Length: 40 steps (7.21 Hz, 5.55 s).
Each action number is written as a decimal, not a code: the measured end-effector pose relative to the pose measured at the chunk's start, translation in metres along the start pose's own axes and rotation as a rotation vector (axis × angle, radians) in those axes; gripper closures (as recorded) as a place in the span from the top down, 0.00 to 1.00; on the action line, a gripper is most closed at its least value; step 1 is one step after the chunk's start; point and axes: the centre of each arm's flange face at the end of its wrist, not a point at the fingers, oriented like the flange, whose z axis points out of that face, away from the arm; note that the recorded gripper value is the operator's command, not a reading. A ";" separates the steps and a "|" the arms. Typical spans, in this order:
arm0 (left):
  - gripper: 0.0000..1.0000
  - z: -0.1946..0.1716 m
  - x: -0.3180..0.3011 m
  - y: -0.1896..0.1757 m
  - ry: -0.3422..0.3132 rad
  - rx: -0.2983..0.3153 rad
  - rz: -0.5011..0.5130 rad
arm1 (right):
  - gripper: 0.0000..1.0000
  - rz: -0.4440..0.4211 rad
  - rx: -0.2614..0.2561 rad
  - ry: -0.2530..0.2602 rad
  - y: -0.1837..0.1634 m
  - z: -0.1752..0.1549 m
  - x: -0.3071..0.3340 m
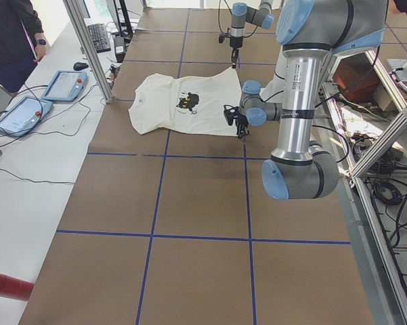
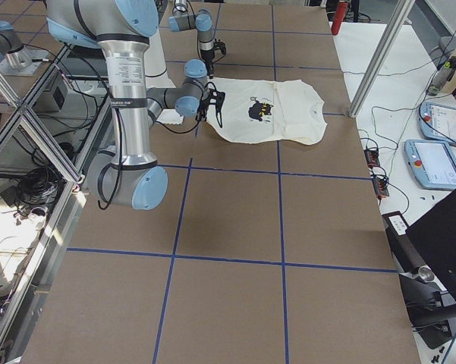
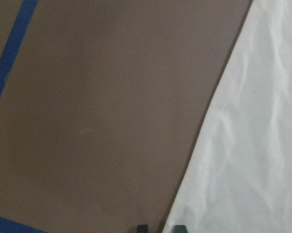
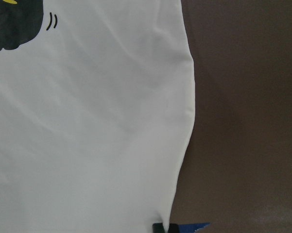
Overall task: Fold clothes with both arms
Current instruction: 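Move the left gripper to the hem corner nearest it and grasp both hem corners, then lift both hem corners and fold the bottom half toward the collar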
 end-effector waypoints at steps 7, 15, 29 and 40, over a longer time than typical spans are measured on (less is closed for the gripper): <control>0.00 -0.002 0.004 0.007 -0.001 -0.009 0.008 | 0.00 0.004 -0.003 0.006 -0.003 0.000 0.002; 0.00 -0.117 0.025 0.050 0.087 -0.103 0.076 | 0.00 0.018 -0.135 0.033 0.019 -0.046 0.050; 0.00 -0.172 0.087 -0.076 0.117 0.010 0.231 | 0.00 -0.040 0.075 -0.082 -0.142 -0.074 -0.002; 0.00 -0.065 0.117 -0.315 0.018 0.205 0.141 | 0.00 0.030 0.238 0.001 -0.379 -0.001 -0.044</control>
